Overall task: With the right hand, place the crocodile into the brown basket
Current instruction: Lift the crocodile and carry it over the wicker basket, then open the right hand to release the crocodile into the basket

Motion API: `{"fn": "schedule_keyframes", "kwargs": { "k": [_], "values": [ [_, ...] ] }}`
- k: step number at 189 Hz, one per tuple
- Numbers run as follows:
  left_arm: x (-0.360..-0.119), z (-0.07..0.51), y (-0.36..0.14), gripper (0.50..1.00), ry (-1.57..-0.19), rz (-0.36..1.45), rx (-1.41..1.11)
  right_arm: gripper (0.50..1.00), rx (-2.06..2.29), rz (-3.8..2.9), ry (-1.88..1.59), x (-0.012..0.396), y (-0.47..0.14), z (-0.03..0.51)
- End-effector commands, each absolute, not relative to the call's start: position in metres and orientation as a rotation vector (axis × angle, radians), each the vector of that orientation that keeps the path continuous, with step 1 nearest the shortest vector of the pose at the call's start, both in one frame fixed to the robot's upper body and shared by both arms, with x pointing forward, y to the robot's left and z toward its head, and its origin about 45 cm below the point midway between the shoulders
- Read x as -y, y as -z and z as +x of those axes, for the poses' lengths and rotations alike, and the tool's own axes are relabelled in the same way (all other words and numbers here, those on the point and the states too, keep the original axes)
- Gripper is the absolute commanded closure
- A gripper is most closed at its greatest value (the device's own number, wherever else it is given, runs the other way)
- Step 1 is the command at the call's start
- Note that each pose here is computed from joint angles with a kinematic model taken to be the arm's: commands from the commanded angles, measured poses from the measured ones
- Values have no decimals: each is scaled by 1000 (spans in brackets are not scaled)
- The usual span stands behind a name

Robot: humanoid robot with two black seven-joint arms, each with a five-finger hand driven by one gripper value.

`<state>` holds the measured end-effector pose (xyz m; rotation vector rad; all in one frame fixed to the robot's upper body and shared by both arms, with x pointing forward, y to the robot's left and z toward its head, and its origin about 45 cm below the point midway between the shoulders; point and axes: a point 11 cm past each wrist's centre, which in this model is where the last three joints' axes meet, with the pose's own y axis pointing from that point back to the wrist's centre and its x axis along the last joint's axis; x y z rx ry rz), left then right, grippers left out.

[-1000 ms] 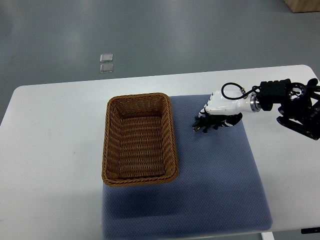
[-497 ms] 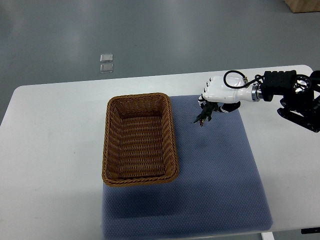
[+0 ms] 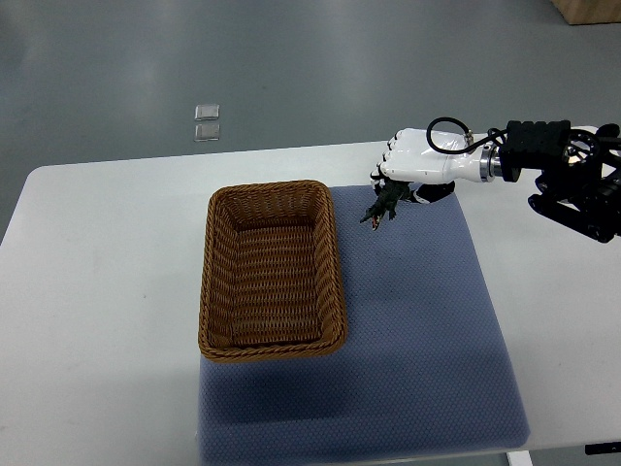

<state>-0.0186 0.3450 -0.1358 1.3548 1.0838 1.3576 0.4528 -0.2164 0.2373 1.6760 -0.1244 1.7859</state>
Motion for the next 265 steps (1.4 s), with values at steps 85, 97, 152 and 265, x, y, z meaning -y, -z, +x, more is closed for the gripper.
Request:
{"fn": "schedule_keyframes", "kwargs": {
  "k": [85, 97, 152, 265],
  "values": [
    [-345, -19, 136, 500, -1357, 1355, -1084, 1000, 80, 1915, -2058, 75, -275, 419],
    [-345, -18, 136, 500, -1358, 1354, -1083, 1000, 56, 1947, -2075, 60, -271, 410],
    [-345, -19, 136, 500, -1357, 1355, -1084, 1000, -12, 2023, -2029, 46, -237, 389],
    [-345, -19, 136, 500, -1357, 1355, -1084, 579, 39, 2003, -1998, 65, -222, 394]
  ]
}}
